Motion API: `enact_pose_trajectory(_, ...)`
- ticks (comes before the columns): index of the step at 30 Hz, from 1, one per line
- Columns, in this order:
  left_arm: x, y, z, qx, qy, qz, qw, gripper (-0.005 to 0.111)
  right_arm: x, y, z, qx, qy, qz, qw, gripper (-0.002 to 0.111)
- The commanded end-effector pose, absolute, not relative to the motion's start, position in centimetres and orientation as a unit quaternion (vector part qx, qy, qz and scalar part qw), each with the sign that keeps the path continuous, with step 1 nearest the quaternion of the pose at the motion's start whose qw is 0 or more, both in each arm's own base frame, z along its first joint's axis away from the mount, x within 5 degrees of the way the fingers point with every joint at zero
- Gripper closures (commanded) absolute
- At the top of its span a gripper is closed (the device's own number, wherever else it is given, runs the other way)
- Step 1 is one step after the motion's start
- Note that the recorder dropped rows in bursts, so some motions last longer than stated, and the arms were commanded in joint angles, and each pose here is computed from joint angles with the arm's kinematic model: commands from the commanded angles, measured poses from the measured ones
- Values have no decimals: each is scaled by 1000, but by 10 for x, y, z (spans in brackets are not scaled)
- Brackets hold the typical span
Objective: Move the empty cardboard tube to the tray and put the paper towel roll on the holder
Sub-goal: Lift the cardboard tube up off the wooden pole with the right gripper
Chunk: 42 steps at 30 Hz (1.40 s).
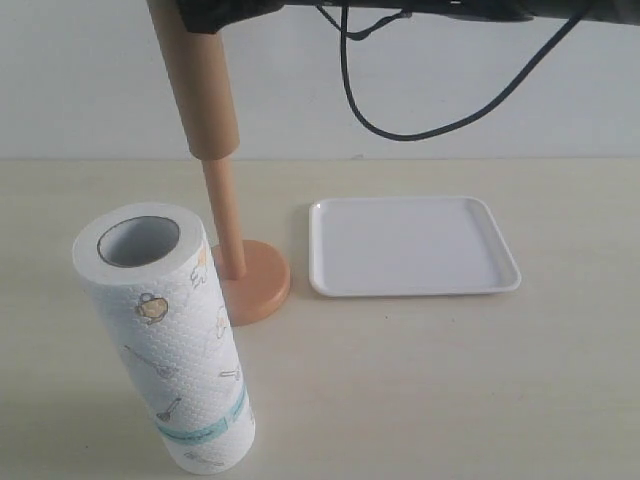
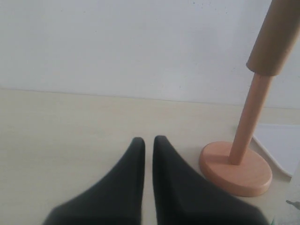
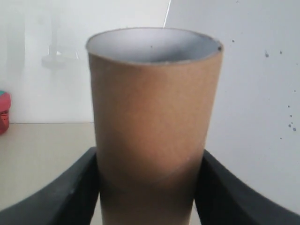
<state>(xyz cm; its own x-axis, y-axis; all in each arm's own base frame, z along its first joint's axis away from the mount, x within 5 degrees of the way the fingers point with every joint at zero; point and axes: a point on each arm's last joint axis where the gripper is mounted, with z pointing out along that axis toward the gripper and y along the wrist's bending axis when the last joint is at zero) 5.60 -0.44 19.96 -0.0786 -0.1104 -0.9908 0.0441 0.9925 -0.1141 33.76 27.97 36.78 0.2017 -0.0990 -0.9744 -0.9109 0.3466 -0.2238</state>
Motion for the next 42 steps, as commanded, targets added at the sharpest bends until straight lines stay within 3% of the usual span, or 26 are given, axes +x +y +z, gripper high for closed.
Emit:
enact_pose_trajectory(1, 56, -4, 199, -26, 730, -58, 681, 101, 335, 277, 379, -466, 530, 325, 630, 69)
enact_pose_trajectory(20, 56, -4, 199, -26, 730, -58, 681, 101, 325, 270, 435, -444, 486, 328, 677, 69)
enact_pose_trajectory(42, 56, -4, 199, -26, 730, -58, 681, 101, 320, 266, 467, -428, 459, 334, 703, 69)
